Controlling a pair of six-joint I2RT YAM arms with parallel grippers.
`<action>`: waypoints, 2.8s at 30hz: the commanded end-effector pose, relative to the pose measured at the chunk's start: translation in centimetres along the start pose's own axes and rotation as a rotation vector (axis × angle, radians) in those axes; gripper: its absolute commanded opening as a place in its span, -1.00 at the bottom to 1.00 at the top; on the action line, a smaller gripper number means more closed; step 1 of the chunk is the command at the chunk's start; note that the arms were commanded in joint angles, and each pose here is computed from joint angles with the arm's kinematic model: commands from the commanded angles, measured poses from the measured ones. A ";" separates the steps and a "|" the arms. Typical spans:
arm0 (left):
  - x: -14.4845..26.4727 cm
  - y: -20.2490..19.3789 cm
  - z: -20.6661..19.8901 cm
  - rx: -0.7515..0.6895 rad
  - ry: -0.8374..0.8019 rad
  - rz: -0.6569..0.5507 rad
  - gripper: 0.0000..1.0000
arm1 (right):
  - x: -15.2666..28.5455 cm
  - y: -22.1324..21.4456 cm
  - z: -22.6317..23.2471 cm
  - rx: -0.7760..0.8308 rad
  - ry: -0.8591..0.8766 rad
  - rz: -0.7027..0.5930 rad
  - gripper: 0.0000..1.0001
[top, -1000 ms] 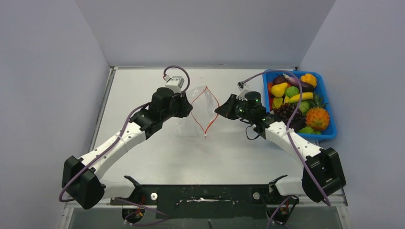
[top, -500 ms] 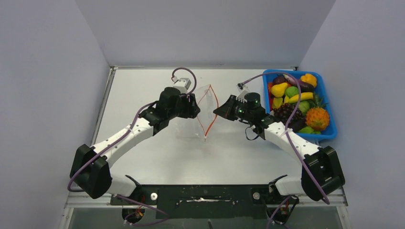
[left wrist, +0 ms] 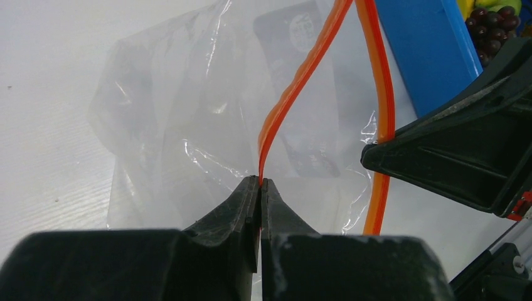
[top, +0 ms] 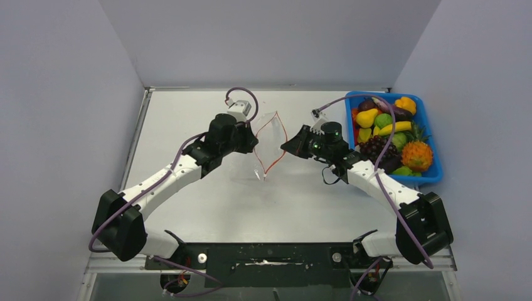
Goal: Place the food in the zip-top bag and seal the zipper
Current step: Open the zipper of the food storage bag at the center of the board, then pick up the fake fruit from the bin.
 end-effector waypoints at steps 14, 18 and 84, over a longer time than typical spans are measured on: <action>3.9 3.9 1.3 -0.036 0.165 -0.143 -1.00 | 2.0 -0.4 -4.6 0.071 -0.237 -0.005 -0.62; 4.1 3.5 1.3 -0.033 0.157 -0.115 -1.00 | 2.2 0.8 -3.6 0.111 -0.209 -0.017 -0.18; 8.0 2.4 3.7 -0.080 0.006 -0.085 -1.00 | 10.9 17.5 -29.4 -0.021 -0.948 -0.269 0.27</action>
Point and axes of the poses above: each gripper's point midway between its finger pads, its own x axis back along the fingers, its own z axis along the line the jaws close on, y = z × x, the point moved 6 cm from there along x, back along the fingers, and after that the axes turned 13 degrees about x, right-handed, at the moved point
